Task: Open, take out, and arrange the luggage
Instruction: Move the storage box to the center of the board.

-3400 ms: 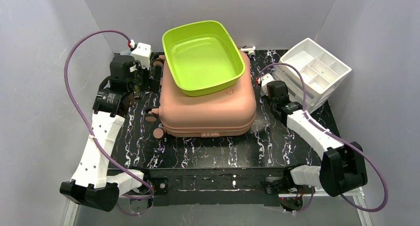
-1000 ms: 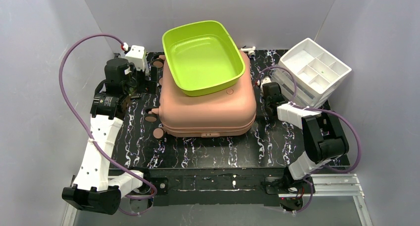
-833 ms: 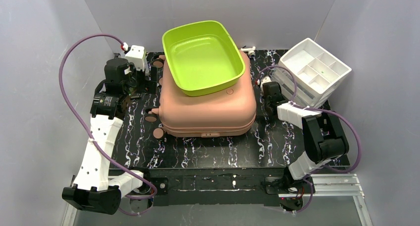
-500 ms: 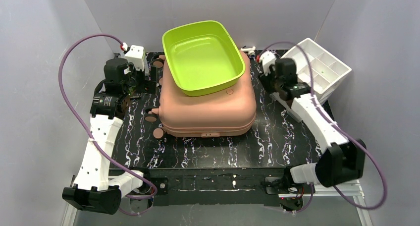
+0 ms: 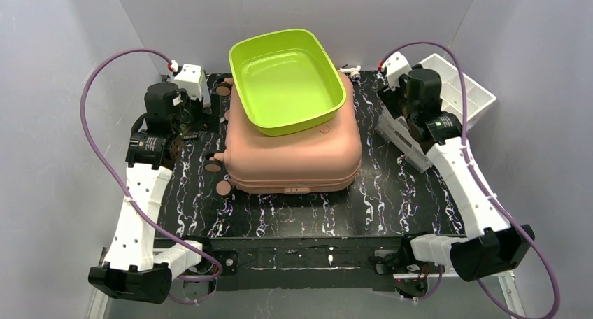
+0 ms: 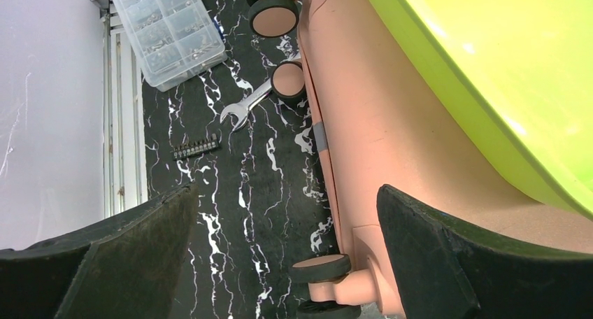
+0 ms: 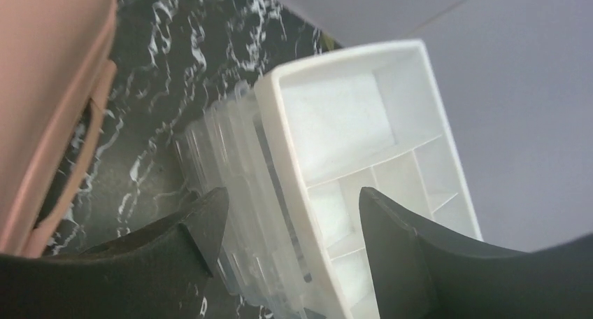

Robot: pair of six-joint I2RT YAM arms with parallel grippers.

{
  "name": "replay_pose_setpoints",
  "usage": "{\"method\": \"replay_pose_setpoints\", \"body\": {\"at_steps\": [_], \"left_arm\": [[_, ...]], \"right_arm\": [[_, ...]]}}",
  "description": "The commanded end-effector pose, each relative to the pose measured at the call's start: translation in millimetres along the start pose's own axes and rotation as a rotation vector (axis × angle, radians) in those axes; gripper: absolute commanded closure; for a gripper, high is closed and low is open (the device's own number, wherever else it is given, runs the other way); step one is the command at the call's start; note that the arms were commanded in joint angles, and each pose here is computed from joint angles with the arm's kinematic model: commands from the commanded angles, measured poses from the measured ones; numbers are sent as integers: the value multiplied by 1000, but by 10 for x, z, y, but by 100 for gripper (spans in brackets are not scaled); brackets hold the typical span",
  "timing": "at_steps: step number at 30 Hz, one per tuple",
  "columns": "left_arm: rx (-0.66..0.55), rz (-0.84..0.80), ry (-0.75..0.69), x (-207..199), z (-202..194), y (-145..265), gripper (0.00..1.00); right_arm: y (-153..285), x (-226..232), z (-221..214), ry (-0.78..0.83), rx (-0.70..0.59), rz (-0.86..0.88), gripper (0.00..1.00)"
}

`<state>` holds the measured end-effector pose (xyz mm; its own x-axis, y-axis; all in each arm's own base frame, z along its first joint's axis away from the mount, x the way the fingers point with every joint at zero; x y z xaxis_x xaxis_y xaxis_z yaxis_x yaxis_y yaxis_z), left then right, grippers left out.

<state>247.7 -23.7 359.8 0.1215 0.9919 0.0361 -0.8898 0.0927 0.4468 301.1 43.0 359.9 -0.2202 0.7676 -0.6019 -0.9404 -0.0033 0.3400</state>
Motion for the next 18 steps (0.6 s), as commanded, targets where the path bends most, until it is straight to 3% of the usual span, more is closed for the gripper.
{"method": "replay_pose_setpoints", "body": {"at_steps": [1, 10, 18], "left_arm": [[-23, -33, 4, -19, -16, 101, 2], [-29, -41, 5, -22, -25, 124, 2], [-40, -33, 3, -8, -1, 148, 2]], "right_arm": [[-186, -52, -216, 24, 130, -95, 23], [-471, -319, -605, -68, 256, -88, 29], [-540, -227, -801, -117, 308, 20, 47]]}}
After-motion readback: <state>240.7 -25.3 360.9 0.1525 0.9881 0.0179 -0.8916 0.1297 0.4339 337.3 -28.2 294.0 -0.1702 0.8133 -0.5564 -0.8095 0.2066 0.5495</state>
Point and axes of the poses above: each gripper's point midway between its finger pads, its own y axis back along the fingers, its own x axis along the line the jaws close on, z = x × y, the point moved 8 cm from there along y, back along the fingers, and after that the axes turned 4 degrees about y, right-handed, at the moved point
